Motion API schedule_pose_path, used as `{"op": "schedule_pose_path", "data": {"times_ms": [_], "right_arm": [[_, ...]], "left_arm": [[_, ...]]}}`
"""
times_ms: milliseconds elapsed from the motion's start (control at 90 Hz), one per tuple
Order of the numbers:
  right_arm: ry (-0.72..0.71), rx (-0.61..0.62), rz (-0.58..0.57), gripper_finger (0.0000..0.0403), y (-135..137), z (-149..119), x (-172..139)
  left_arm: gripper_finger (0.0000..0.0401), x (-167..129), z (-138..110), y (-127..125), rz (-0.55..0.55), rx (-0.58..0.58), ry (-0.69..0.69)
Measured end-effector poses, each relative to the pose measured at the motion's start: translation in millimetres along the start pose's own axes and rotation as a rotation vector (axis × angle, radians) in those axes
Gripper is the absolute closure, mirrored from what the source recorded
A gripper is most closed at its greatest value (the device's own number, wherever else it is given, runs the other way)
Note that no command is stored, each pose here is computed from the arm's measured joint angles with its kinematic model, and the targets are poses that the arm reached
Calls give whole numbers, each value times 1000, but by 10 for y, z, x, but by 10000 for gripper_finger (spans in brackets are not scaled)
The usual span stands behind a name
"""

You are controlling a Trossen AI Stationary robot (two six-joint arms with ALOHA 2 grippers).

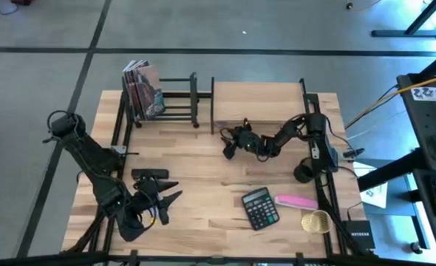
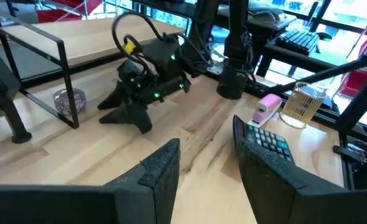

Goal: Stock shelves
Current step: Remove the red scented candle jar from under the shelf

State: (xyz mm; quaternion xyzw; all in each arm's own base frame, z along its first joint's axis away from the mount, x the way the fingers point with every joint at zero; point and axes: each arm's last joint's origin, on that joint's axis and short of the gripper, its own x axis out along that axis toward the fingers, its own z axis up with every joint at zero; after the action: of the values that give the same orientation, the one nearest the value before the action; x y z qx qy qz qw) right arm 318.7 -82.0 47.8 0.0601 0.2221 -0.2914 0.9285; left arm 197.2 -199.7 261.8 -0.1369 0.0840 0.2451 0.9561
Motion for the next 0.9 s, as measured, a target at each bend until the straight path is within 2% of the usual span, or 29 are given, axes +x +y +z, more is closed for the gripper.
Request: {"op": "schedule_pose_path", "data": {"times_ms": [111,256,422,633,900], "right_arm": [[-5,-38,8,151,-30,12,12],[-26,-100,-16,101,-48,28,18],[-42,-98,-25,58,-103,56,39],[-40,-65,37,52,-205,127,127],[-38,-61,36,52,-264,177,184]], "left_arm": [[258,0,0,0,-1,-1,1],[258,0,-1,-1,-3,-1,4],[258,0,-2,-1,-4,-7,6],[258,3,-1,-1,-3,-8,6],[258,3,-3,-3,-8,-16,15]]}}
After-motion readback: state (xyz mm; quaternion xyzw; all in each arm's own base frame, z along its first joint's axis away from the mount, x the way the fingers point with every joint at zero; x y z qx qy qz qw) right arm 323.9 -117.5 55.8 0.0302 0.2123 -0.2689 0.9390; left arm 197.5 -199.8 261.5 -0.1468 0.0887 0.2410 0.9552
